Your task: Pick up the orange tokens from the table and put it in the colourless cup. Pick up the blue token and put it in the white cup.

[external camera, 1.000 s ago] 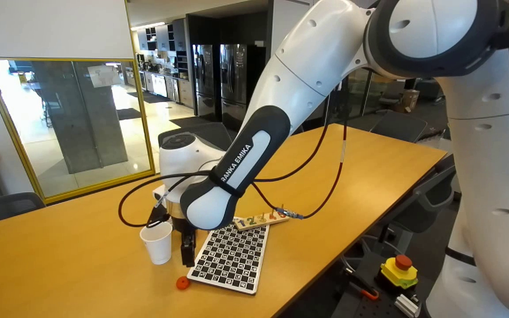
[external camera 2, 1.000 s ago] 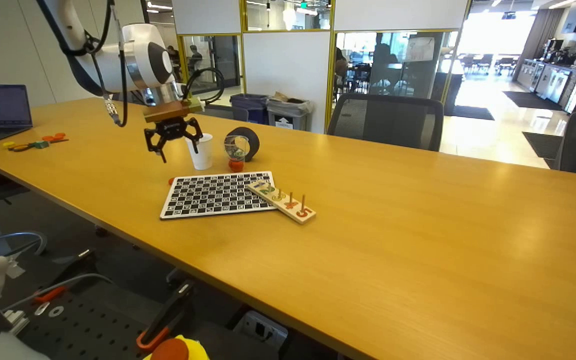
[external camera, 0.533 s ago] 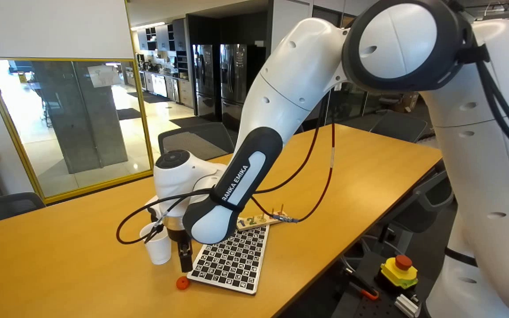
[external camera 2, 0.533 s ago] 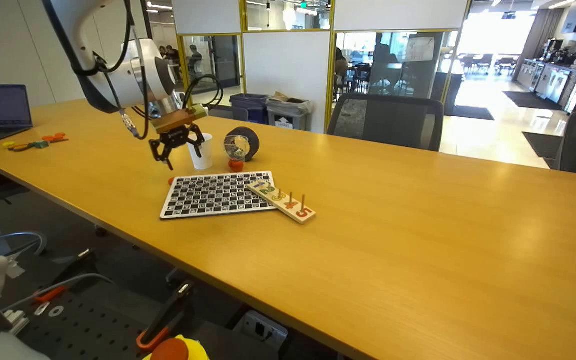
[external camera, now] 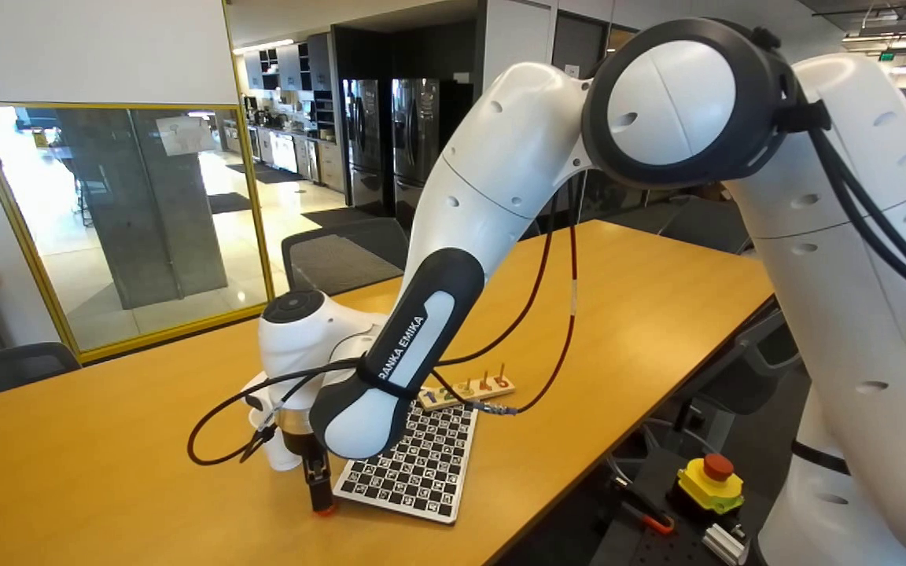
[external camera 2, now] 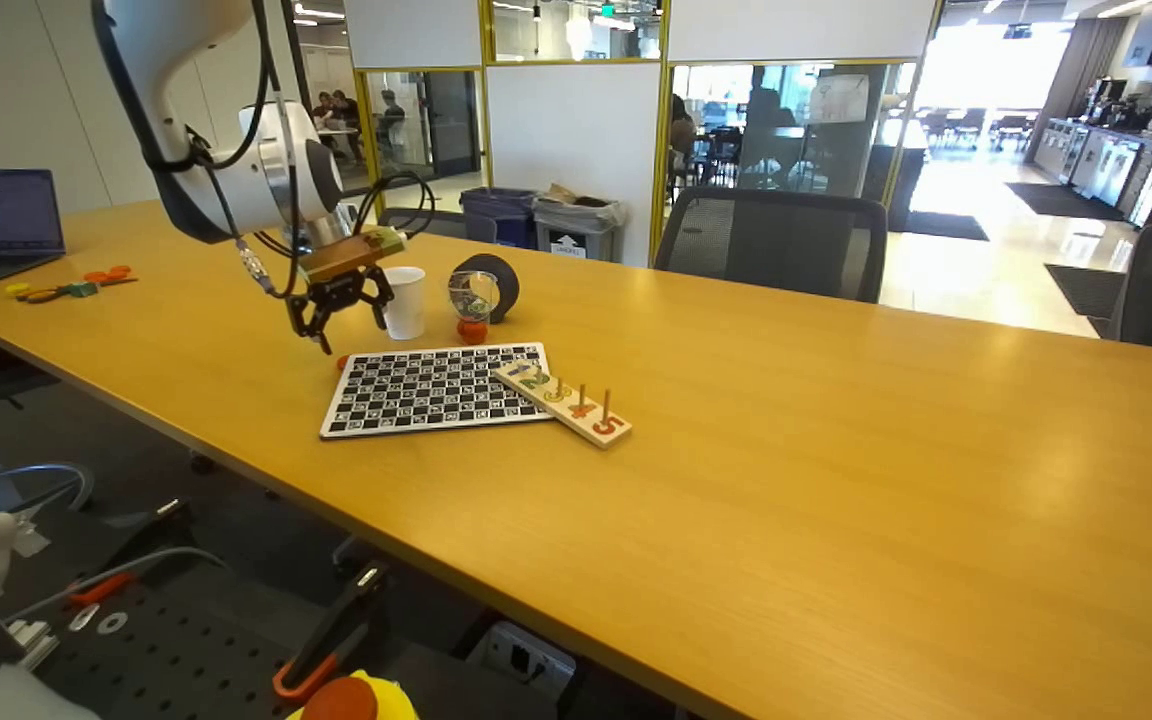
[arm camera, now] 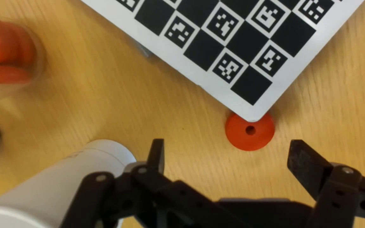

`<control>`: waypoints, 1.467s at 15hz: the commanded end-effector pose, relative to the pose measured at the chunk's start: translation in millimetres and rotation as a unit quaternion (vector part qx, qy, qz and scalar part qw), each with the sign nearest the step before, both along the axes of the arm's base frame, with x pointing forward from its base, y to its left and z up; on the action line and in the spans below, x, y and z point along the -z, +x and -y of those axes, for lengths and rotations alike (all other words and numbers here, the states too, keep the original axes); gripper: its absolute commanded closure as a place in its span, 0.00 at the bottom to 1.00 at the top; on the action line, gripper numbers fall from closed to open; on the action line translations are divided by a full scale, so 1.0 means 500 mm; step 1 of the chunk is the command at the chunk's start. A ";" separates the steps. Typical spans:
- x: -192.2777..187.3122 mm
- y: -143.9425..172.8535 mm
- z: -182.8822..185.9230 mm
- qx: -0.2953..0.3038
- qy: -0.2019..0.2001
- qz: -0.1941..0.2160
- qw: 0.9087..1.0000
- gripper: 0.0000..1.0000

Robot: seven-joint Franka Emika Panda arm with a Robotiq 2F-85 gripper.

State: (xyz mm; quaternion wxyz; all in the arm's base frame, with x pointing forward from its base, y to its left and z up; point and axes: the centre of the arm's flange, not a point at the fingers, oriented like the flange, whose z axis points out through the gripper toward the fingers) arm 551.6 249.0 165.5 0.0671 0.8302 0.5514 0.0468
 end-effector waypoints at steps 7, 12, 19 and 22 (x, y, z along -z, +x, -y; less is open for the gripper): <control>0.030 0.023 -0.004 -0.006 0.018 -0.031 0.999 0.00; 0.041 0.027 0.010 0.004 0.021 -0.041 0.999 0.00; 0.046 0.032 0.019 0.009 0.034 -0.052 0.998 0.47; 0.042 0.034 0.016 0.008 0.042 -0.059 0.997 0.69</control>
